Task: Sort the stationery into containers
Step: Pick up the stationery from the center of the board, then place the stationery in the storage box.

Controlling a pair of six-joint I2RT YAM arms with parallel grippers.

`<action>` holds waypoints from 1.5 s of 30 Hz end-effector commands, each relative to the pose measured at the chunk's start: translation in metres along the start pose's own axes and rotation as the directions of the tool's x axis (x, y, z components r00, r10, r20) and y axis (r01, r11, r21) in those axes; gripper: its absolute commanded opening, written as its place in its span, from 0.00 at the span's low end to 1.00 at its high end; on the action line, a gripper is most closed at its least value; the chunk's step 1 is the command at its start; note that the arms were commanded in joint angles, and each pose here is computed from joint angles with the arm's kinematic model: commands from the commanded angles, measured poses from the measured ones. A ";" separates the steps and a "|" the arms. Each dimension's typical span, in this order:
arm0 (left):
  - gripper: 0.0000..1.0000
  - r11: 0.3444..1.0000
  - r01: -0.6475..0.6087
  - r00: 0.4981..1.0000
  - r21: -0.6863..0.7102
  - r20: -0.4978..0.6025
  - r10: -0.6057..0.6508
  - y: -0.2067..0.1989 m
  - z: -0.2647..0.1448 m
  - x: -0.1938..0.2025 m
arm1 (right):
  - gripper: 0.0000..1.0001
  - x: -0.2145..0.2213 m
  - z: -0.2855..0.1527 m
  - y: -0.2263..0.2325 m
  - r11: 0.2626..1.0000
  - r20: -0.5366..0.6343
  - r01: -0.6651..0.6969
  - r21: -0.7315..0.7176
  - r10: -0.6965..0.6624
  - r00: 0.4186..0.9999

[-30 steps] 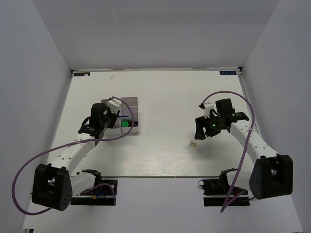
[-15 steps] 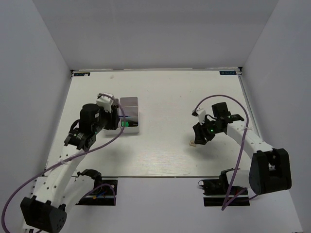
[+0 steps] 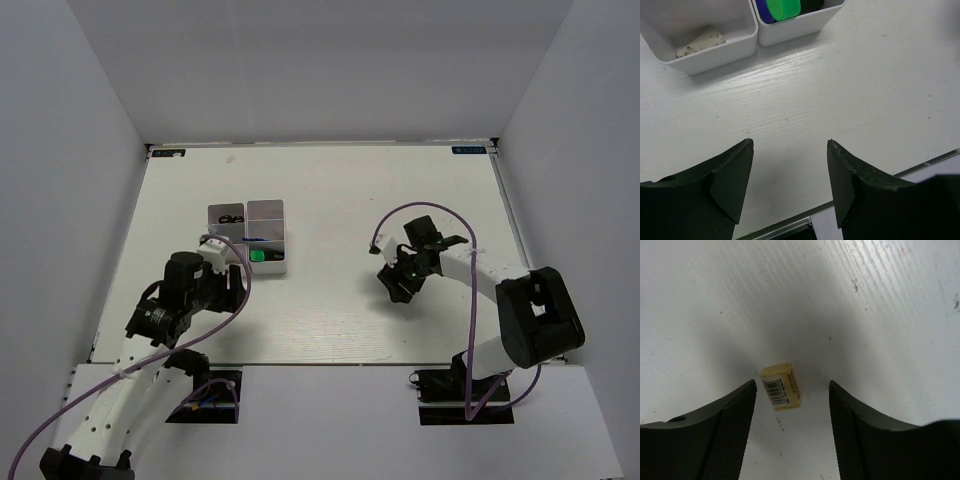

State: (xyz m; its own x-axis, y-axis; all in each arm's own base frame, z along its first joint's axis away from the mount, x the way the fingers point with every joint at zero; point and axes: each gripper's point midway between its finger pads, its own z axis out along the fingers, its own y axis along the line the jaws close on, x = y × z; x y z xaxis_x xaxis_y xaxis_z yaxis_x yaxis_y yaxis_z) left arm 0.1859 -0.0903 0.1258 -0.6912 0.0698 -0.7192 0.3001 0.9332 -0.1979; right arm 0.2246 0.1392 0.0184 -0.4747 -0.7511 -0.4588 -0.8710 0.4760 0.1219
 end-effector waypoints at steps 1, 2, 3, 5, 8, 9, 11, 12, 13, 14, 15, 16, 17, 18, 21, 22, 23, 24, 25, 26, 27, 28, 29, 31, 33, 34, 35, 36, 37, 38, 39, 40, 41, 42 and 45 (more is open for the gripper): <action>0.71 1.000 0.007 0.999 0.006 0.033 -0.007 -0.002 -0.006 -0.003 | 0.62 0.005 0.008 -0.015 0.993 -0.044 0.077 0.092 -0.073 0.996; 0.71 1.000 0.006 0.999 0.000 0.049 -0.006 -0.001 -0.008 -0.006 | 0.55 0.008 0.009 -0.014 0.992 -0.055 0.085 0.094 -0.080 0.995; 0.71 1.000 0.005 0.999 -0.002 0.048 -0.005 -0.001 -0.008 -0.004 | 0.49 0.013 0.010 -0.016 0.988 -0.079 0.104 0.111 -0.096 0.992; 0.71 1.000 0.007 0.997 -0.015 0.076 -0.005 0.001 -0.010 -0.007 | 0.30 0.016 0.012 -0.013 0.985 -0.094 0.130 0.117 -0.120 0.988; 0.71 0.999 0.006 0.994 -0.037 0.113 -0.002 0.005 -0.014 -0.009 | 0.19 0.026 0.013 -0.011 0.975 -0.136 0.174 0.137 -0.156 0.978; 0.71 0.999 0.008 0.992 -0.041 0.123 -0.003 0.006 -0.015 -0.010 | 0.16 0.028 0.013 -0.010 0.973 -0.140 0.187 0.133 -0.168 0.976; 0.71 0.999 0.011 0.992 -0.049 0.130 -0.005 0.007 -0.016 -0.011 | 0.06 0.030 0.012 -0.008 0.969 -0.159 0.210 0.132 -0.189 0.969; 0.71 0.998 0.015 0.990 -0.053 0.138 -0.007 0.008 -0.016 -0.012 | 0.03 0.031 0.011 -0.007 0.968 -0.166 0.218 0.126 -0.196 0.967; 0.71 0.999 0.013 0.990 -0.049 0.139 -0.006 0.007 -0.017 -0.012 | 0.00 0.029 0.010 -0.007 0.964 -0.171 0.237 0.121 -0.215 0.961; 0.71 0.998 0.019 0.990 -0.057 0.142 -0.010 0.009 -0.017 -0.012 | 0.00 0.020 0.004 -0.007 0.962 -0.172 0.249 0.114 -0.228 0.958; 0.71 0.998 0.017 0.989 -0.063 0.146 -0.008 0.010 -0.018 -0.012 | 0.00 0.006 -0.004 -0.007 0.958 -0.169 0.266 0.108 -0.246 0.954; 0.71 0.998 0.022 0.988 -0.067 0.155 -0.011 0.010 -0.019 -0.013 | 0.00 -0.016 -0.015 -0.006 0.948 -0.151 0.304 0.092 -0.288 0.946; 0.71 0.996 0.026 0.986 -0.086 0.166 -0.012 0.014 -0.020 -0.015 | 0.00 -0.026 -0.019 -0.005 0.946 -0.147 0.314 0.077 -0.301 0.942; 0.71 0.996 0.028 0.985 -0.090 0.170 -0.013 0.014 -0.021 -0.015 | 0.00 -0.062 -0.042 -0.006 0.940 -0.126 0.334 0.068 -0.324 0.938; 0.71 0.989 0.044 0.977 -0.139 0.212 -0.014 0.023 -0.026 -0.019 | 0.00 -0.084 -0.047 0.023 0.939 -0.126 0.331 -0.095 -0.341 0.932; 0.71 0.988 0.049 0.972 -0.147 0.236 -0.013 0.025 -0.030 -0.021 | 0.00 -0.124 -0.049 0.023 0.924 -0.077 0.371 -0.090 -0.378 0.923; 0.71 0.978 0.067 0.966 -0.198 0.259 -0.014 0.034 -0.033 -0.023 | 0.00 -0.135 -0.049 0.030 0.916 -0.055 0.384 -0.117 -0.392 0.918; 0.71 0.975 0.075 0.964 -0.211 0.265 -0.017 0.037 -0.034 -0.023 | 0.00 -0.152 -0.052 0.037 0.901 -0.039 0.417 -0.118 -0.424 0.905; 0.71 0.968 0.087 0.954 -0.235 0.300 -0.013 0.042 -0.040 -0.025 | 0.00 -0.165 -0.041 0.042 0.890 -0.049 0.433 -0.143 -0.443 0.895; 0.71 0.966 0.093 0.948 -0.241 0.317 -0.013 0.043 -0.042 -0.027 | 0.00 -0.184 -0.044 0.050 0.875 -0.009 0.461 -0.147 -0.467 0.884; 0.71 0.954 0.112 0.939 -0.279 0.344 -0.010 0.050 -0.047 -0.028 | 0.00 -0.195 -0.042 0.057 0.867 0.009 0.474 -0.153 -0.479 0.878; 0.71 0.950 0.121 0.934 -0.289 0.356 -0.011 0.053 -0.050 -0.029 | 0.00 -0.216 -0.035 0.072 0.846 0.039 0.508 -0.163 -0.509 0.860; 0.71 0.947 0.132 0.925 -0.292 0.380 -0.012 0.054 -0.053 -0.030 | 0.00 -0.240 -0.032 0.085 0.835 0.090 0.525 -0.168 -0.517 0.851; 0.71 0.935 0.155 0.914 -0.321 0.405 -0.012 0.060 -0.058 -0.032 | 0.00 -0.291 -0.033 0.115 0.807 0.239 0.562 -0.180 -0.519 0.821; 0.71 0.933 0.161 0.907 -0.322 0.422 -0.010 0.061 -0.060 -0.033 | 0.00 -0.305 -0.011 0.140 0.808 0.283 0.531 -0.257 -0.463 0.840; 0.71 0.932 0.158 0.908 -0.327 0.419 -0.007 0.062 -0.060 -0.032 | 0.00 -0.314 -0.012 0.154 0.803 0.325 0.519 -0.291 -0.427 0.844; 0.71 0.929 0.165 0.904 -0.330 0.426 -0.009 0.063 -0.062 -0.033 | 0.00 -0.341 -0.002 0.168 0.784 0.417 0.565 -0.256 -0.438 0.797; 0.71 0.928 0.164 0.907 -0.334 0.420 -0.010 0.063 -0.062 -0.032 | 0.00 -0.347 -0.001 0.178 0.794 0.439 0.539 -0.280 -0.394 0.808; 0.71 0.925 0.169 0.908 -0.340 0.420 -0.012 0.064 -0.062 -0.032 | 0.00 -0.361 0.000 0.193 0.768 0.507 0.575 -0.283 -0.389 0.769; 0.71 0.923 0.176 0.905 -0.342 0.426 -0.015 0.065 -0.064 -0.033 | 0.00 -0.371 0.012 0.198 0.759 0.540 0.590 -0.276 -0.386 0.748; 0.71 0.925 0.174 0.902 -0.339 0.431 -0.012 0.064 -0.064 -0.033 | 0.00 -0.380 0.014 0.205 0.746 0.576 0.607 -0.272 -0.379 0.724; 0.71 0.923 0.177 0.901 -0.343 0.433 -0.012 0.065 -0.065 -0.033 | 0.00 -0.380 0.022 0.210 0.748 0.574 0.596 -0.291 -0.362 0.735; 0.71 0.924 0.179 0.899 -0.339 0.438 -0.013 0.065 -0.066 -0.034 | 0.00 -0.387 0.025 0.213 0.746 0.592 0.605 -0.278 -0.363 0.719; 0.71 0.924 0.180 0.896 -0.337 0.444 -0.012 0.065 -0.066 -0.033 | 0.00 -0.392 0.031 0.217 0.743 0.608 0.613 -0.267 -0.364 0.705; 0.71 0.927 0.176 0.895 -0.332 0.447 -0.010 0.064 -0.067 -0.034 | 0.00 -0.403 0.047 0.221 0.761 0.630 0.606 -0.234 -0.356 0.690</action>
State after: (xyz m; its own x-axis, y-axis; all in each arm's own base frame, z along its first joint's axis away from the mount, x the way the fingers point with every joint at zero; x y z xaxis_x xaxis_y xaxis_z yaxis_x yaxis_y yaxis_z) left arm 0.1850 -0.0119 0.1818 -0.3360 -0.0969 -0.9369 -0.0478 0.9952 -0.0858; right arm 0.2211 0.5365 0.1607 0.0452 -0.5368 -0.8425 -0.9750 -0.2074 0.0798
